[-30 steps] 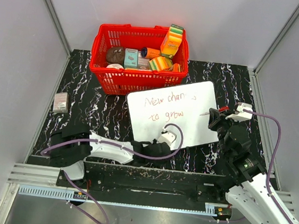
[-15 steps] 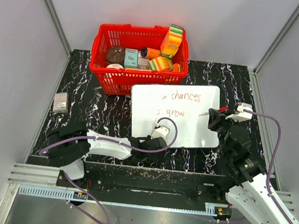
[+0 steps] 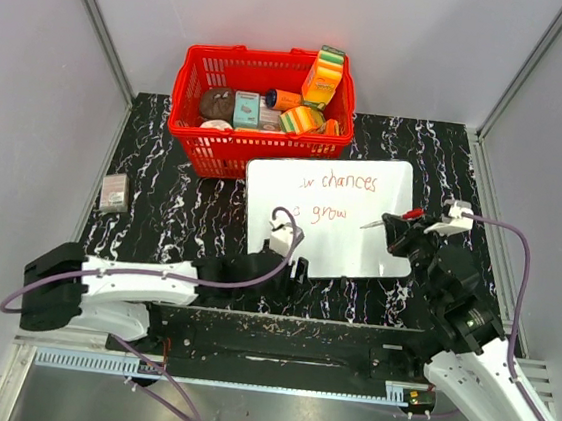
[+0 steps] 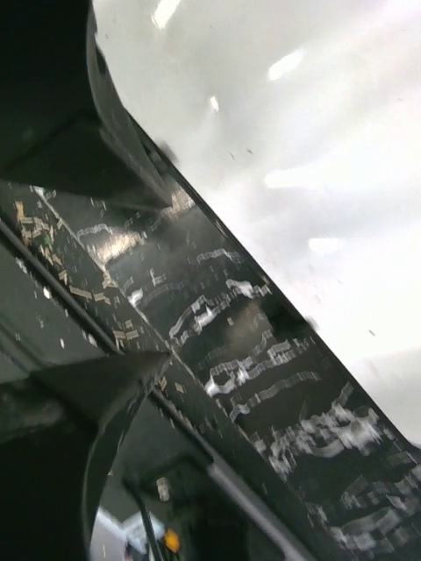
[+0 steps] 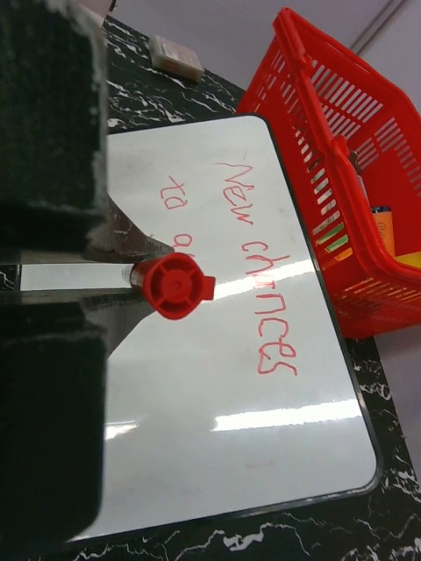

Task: Write a sentence on the whiteboard
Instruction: Put down the whiteboard marker without the cap at the center of the board.

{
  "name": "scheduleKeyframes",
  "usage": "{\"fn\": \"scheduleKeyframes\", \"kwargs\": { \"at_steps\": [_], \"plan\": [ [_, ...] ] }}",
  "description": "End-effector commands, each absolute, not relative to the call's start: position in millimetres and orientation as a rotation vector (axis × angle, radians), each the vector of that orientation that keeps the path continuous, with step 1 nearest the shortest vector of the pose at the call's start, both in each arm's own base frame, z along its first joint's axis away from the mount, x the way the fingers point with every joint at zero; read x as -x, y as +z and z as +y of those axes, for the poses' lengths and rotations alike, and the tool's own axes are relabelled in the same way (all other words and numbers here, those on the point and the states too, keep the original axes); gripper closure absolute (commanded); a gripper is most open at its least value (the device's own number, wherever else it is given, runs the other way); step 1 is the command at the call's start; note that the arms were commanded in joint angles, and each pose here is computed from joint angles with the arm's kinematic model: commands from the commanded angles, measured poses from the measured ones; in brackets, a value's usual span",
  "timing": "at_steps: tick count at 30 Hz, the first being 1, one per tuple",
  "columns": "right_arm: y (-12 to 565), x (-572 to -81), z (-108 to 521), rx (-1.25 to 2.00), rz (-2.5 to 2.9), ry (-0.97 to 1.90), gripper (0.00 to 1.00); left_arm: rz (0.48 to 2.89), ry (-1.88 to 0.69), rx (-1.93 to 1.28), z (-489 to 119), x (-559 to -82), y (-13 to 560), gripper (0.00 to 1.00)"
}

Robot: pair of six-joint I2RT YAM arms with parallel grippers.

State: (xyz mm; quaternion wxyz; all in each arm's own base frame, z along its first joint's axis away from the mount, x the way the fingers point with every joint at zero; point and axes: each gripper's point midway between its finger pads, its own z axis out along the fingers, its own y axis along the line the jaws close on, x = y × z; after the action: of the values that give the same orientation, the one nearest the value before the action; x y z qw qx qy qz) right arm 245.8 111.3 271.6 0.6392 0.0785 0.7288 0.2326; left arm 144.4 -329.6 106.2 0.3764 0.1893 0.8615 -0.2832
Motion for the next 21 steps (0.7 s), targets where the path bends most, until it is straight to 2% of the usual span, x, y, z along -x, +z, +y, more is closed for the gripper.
{"fn": "scheduleKeyframes", "kwargs": {
  "at_steps": [1, 3, 5, 14, 21],
  "plan": [
    [255, -231, 127, -0.171, 1.732, 0.665, 1.00, 2.112, -0.903, -0.462, -338, -139, 146, 0.20],
    [242, -224, 134, -0.175, 1.780, 0.714, 1.00, 2.088, -0.939, -0.436, -335, -140, 157, 0.06],
    [235, -217, 140, -0.175, 1.811, 0.771, 1.00, 2.061, -0.988, -0.406, -331, -143, 170, 0.01],
    [190, -192, 155, -0.262, 1.952, 0.935, 1.00, 1.852, -1.336, -0.342, -306, -160, 225, 0.01],
    [159, -169, 160, -0.351, 2.062, 1.033, 1.00, 1.808, -1.397, -0.349, -295, -182, 247, 0.01]
  ]
}}
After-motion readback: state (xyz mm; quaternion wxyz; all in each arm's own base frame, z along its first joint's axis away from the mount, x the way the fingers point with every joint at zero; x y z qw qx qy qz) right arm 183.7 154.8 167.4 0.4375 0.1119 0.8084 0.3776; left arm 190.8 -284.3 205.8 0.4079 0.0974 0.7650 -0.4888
